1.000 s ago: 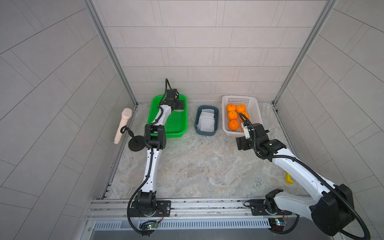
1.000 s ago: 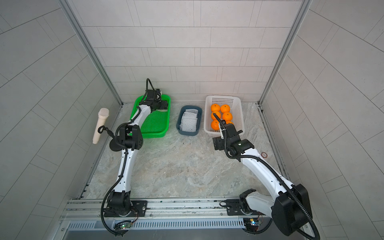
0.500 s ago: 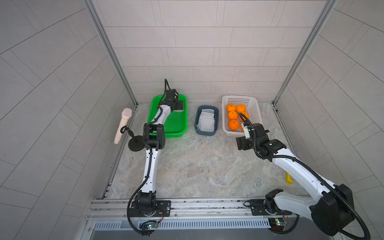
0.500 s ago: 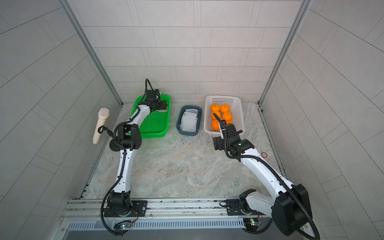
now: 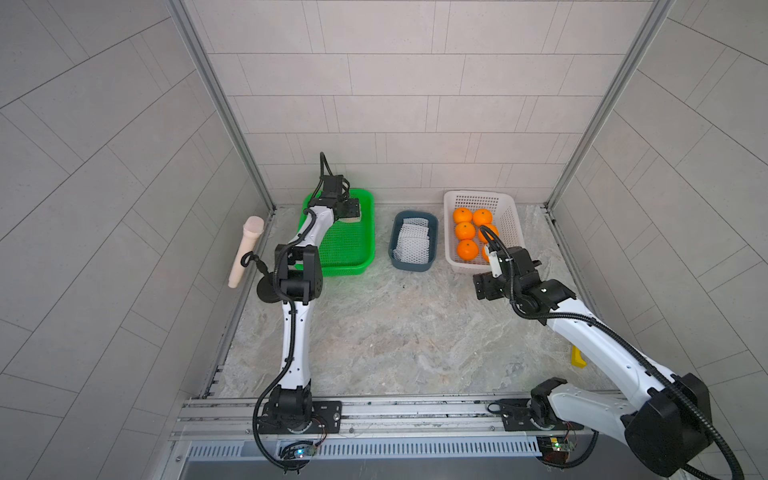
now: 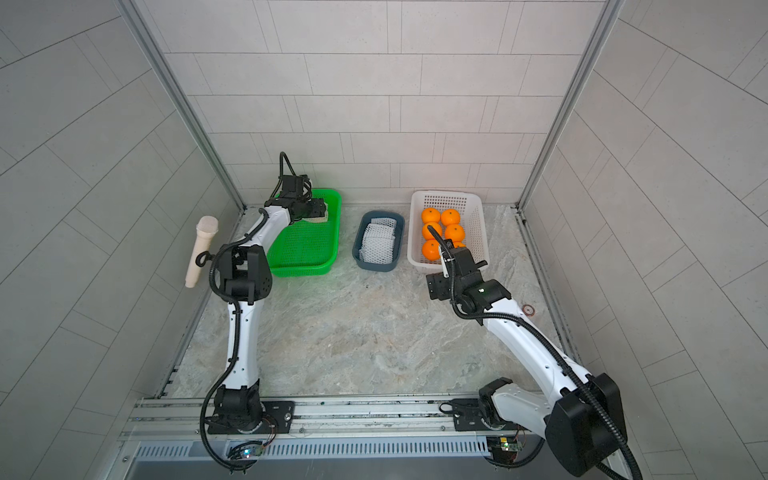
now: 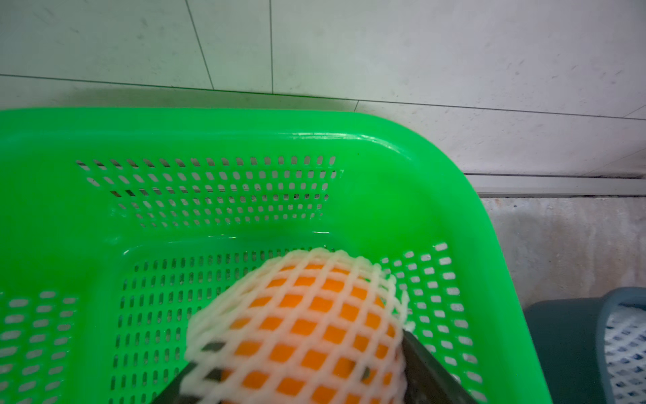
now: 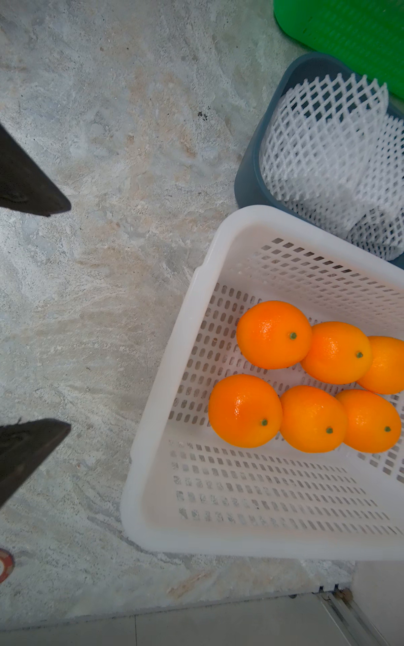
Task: Remove foam nets from oranges
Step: Pick up the orange from the basket.
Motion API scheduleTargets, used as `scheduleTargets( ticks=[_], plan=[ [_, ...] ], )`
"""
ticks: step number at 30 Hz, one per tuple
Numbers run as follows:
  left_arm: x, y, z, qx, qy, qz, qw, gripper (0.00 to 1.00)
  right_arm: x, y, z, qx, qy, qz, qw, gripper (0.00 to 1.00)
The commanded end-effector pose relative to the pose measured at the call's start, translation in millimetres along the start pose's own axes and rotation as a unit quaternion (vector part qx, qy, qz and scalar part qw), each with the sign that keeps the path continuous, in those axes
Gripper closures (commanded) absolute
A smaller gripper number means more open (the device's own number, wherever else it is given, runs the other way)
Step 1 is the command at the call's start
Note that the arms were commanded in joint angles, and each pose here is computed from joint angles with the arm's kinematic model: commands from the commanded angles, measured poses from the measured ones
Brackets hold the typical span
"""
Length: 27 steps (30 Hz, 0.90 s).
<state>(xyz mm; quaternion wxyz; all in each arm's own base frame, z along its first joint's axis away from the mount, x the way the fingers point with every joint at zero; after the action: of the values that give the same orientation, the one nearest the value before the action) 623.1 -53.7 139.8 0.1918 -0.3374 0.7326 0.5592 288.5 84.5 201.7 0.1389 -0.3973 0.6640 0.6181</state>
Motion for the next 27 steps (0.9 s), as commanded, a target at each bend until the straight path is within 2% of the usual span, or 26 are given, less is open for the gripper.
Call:
scheduleTargets(
  ticks=[1, 8, 17, 18, 19, 27],
  plan=[
    [7.0, 9.3, 2.9, 0.003, 0.005, 0.022, 1.0, 0.3, -2.6, 5.6, -0.6, 0.004, 0.001, -0.012, 1.0, 0.08],
    [30.4, -1.6, 11.5, 0.0, 0.011, 0.055, 0.998, 0.25, -1.8, 4.5, -0.3, 0.004, 0.001, -0.01, 1.0, 0.08],
    [34.1, -1.5, 18.0, -0.02, 0.009, 0.049, 0.999, 0.15, -0.8, 4.6, -0.5, 0.004, 0.001, -0.008, 1.0, 0.08],
    [33.9, -0.7, 19.5, -0.024, 0.008, 0.046, 0.999, 0.12, -1.4, 5.0, -0.8, 0.005, 0.001, -0.009, 1.0, 0.08],
    [34.1, 0.0, 20.0, -0.026, 0.008, 0.043, 0.999, 0.0, -0.8, 4.7, -0.3, 0.004, 0.001, -0.009, 1.0, 0.08],
    [34.6, 4.3, 24.1, -0.038, -0.002, 0.028, 0.999, 0.0, -0.7, 2.9, -0.4, 0.004, 0.001, -0.007, 1.0, 0.08]
  ],
)
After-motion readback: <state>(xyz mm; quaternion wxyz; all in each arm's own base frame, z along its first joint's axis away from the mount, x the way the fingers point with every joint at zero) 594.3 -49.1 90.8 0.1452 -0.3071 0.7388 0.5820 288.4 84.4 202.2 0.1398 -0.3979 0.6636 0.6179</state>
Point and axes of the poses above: each gripper's point midway between its finger pads, its own y axis back along the fingers, its own z axis along the line the jaws close on, x = y × z, the point moved 4 cm from there along y, back along the fingers, and after that the axes turned 12 degrees about y, right-handed, at the moved point
